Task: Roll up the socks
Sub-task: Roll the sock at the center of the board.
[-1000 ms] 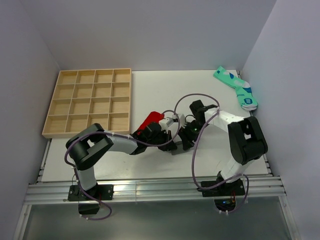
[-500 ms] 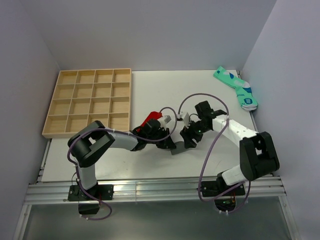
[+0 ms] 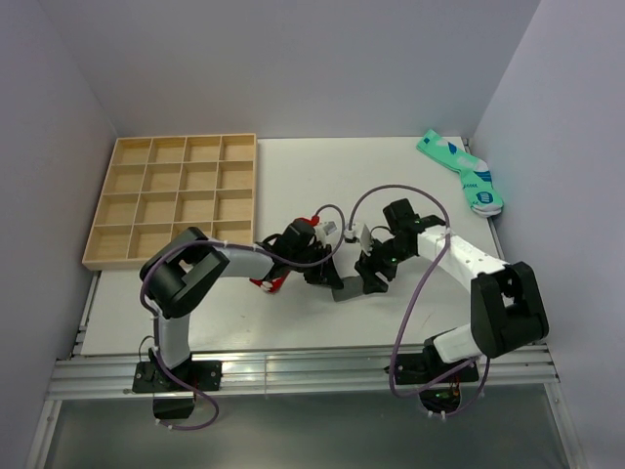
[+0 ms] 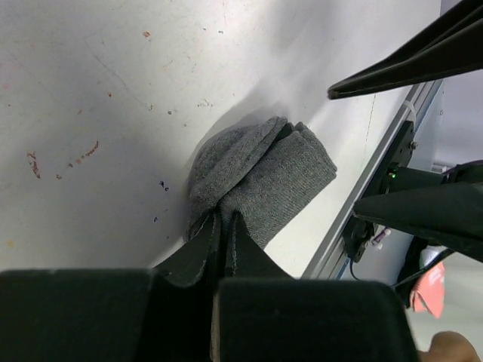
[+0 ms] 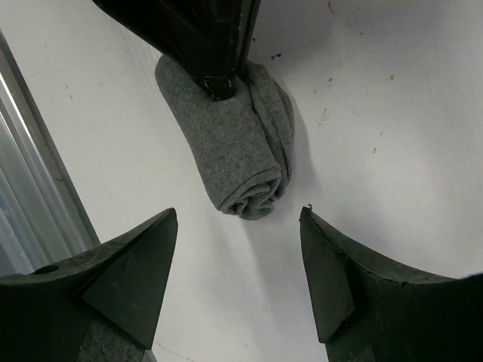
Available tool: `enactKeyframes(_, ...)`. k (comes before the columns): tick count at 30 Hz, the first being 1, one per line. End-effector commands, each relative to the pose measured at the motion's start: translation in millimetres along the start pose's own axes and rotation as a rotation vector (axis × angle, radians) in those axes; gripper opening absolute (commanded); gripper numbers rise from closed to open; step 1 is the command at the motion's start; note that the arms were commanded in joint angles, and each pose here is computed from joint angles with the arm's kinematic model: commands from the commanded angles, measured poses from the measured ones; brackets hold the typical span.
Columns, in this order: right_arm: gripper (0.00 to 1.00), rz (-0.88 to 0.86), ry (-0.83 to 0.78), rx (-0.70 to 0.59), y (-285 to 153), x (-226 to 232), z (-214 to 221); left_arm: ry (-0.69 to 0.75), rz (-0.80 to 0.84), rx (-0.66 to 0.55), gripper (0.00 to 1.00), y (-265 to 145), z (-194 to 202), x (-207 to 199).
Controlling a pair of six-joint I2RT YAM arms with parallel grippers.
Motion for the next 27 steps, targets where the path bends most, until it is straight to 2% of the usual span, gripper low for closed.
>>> enactKeyframes(1,0.73,-0.023,-0.007,0.0,3.1,-6.7,-0.9,0.009,-0.063,0.081,0.0,1.5,1.6,12.6)
enactKeyframes(10,0.73,-0.044,0.094,-0.033,13.5,-27.9,-12.5,0.04,-0.079,0.136,0.0,8.3,-5.8,10.1)
enactKeyframes(15,0.74,-0.011,0.145,-0.03,16.8,-38.7,-16.4,0.043,-0.073,0.141,0.0,10.7,-8.4,10.2)
enactKeyframes(27,0.73,-0.086,0.227,0.003,31.5,-44.5,-11.9,0.032,-0.062,0.119,0.0,13.8,-12.9,9.6)
Point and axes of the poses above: each gripper's point midway between its finger pads, its own y axis out along the fingers, its own x axis along the line the jaws close on, z = x × y, the point moved 9 cm from there along -y, back along the fingers, and after that the axes turned 15 degrees about -y, right-handed, at the moved point
